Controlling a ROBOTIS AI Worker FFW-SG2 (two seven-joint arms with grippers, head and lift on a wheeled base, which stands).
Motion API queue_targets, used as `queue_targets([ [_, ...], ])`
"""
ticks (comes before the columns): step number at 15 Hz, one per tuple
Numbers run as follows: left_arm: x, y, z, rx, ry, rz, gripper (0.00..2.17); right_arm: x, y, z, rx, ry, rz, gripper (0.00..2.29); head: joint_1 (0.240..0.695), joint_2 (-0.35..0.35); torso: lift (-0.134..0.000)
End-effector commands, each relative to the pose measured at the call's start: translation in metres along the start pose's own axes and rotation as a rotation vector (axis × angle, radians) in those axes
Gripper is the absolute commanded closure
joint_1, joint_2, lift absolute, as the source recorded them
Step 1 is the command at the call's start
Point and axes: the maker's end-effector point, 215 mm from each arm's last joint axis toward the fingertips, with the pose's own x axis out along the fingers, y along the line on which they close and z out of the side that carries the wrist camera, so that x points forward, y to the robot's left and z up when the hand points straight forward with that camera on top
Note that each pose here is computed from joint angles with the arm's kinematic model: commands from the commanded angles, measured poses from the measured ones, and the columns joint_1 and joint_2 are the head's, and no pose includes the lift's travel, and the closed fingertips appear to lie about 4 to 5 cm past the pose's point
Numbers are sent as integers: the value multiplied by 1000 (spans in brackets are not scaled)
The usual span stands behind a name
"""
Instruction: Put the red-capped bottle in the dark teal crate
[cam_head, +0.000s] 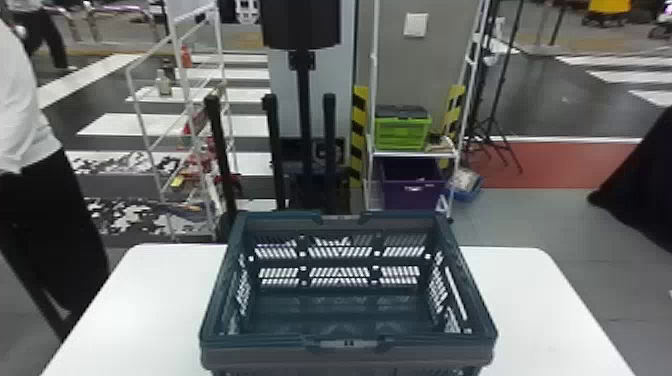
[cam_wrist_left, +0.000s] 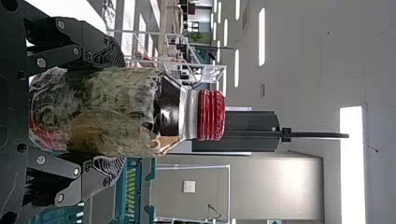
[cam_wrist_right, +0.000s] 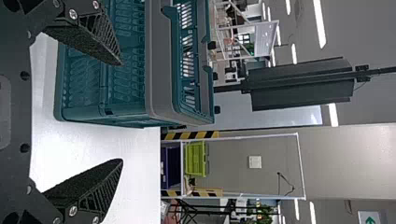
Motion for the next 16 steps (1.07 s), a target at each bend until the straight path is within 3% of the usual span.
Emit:
queue_targets([
  [1,3,0,2,-1,-8,0,1882,0,-1,1,2,-4,-4,151,499,0,0],
  [10,16,0,-6,4,16,-6,1882,8,-2,5,1,-7,-4,151,499,0,0],
  [12,40,4,-10,45,78,-21,1882,8,-4,3,0,-3,-7,151,499,0,0],
  [16,117,31,21,154,179,-19,1882,7,-6,-3,5,6,-15,151,499,0,0],
])
